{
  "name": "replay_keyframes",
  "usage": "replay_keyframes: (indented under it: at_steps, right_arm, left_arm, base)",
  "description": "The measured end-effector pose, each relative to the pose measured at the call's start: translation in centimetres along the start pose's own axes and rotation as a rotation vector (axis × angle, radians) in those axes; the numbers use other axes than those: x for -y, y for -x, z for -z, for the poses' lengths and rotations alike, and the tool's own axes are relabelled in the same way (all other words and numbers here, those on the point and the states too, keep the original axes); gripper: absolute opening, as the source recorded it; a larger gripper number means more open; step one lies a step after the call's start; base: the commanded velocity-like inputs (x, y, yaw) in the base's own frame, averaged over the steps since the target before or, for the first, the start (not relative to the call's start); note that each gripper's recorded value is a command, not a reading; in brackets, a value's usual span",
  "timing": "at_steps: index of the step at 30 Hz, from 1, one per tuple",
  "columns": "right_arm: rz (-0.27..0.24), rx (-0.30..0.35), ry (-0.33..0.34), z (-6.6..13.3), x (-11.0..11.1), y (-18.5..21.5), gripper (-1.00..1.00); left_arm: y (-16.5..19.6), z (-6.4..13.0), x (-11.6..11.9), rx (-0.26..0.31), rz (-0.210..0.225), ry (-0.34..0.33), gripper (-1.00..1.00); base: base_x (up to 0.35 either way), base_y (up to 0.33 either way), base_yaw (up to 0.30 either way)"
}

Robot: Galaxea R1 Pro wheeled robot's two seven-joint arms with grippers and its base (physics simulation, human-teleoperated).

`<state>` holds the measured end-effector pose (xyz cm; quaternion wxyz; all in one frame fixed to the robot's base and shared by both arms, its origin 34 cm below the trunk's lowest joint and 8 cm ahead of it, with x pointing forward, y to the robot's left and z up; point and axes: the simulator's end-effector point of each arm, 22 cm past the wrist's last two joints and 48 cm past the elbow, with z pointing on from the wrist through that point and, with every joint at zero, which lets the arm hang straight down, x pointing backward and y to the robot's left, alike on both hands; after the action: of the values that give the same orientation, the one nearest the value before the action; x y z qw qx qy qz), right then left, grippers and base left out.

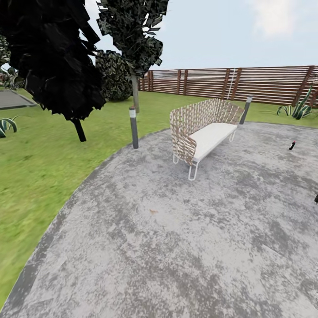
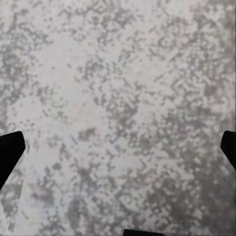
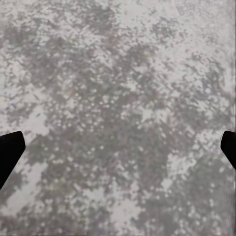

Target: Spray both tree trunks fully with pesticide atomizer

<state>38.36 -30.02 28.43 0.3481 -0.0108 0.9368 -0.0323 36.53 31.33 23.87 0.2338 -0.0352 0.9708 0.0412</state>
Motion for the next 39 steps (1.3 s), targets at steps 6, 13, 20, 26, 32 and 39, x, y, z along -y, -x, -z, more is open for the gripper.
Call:
replay_keyframes:
  at_steps: [6, 13, 20, 26, 32, 39]
  right_arm:
    - [0.001, 0.001, 0.000, 0.0, 0.1, 0.1, 1.00]
    - [0.002, 0.003, 0.001, 0.0, 0.3, 0.2, 1.00]
    - [-0.037, 0.003, -0.035, 0.0, 1.6, 0.1, 1.00]
    - [-0.072, 0.000, -0.065, 0.1, 2.7, -0.1, 1.00]
    - [-0.076, -0.001, -0.067, 0.1, 2.7, -0.2, 1.00]
    - [-0.075, -0.003, -0.066, 0.1, 2.6, -0.2, 1.00]
  left_arm:
    - [0.0, 0.0, 0.0, 0.000, 0.000, 0.000, 1.00]
    - [0.0, 0.0, 0.0, 0.000, 0.000, 0.000, 1.00]
    - [0.0, 0.0, 0.0, 0.000, 0.000, 0.000, 1.00]
    - [0.0, 0.0, 0.0, 0.000, 0.000, 0.000, 1.00]
    - [0.0, 0.0, 0.0, 0.000, 0.000, 0.000, 1.00]
    - [0.0, 0.0, -0.1, 0.000, 0.000, 0.001, 1.00]
  base:
    - [0.338, 0.000, -0.300]
    - [0.338, 0.000, -0.300]
    - [0.338, 0.000, -0.300]
    - [0.338, 0.000, -0.300]
    - [0.338, 0.000, -0.300]
    - [0.338, 0.000, -0.300]
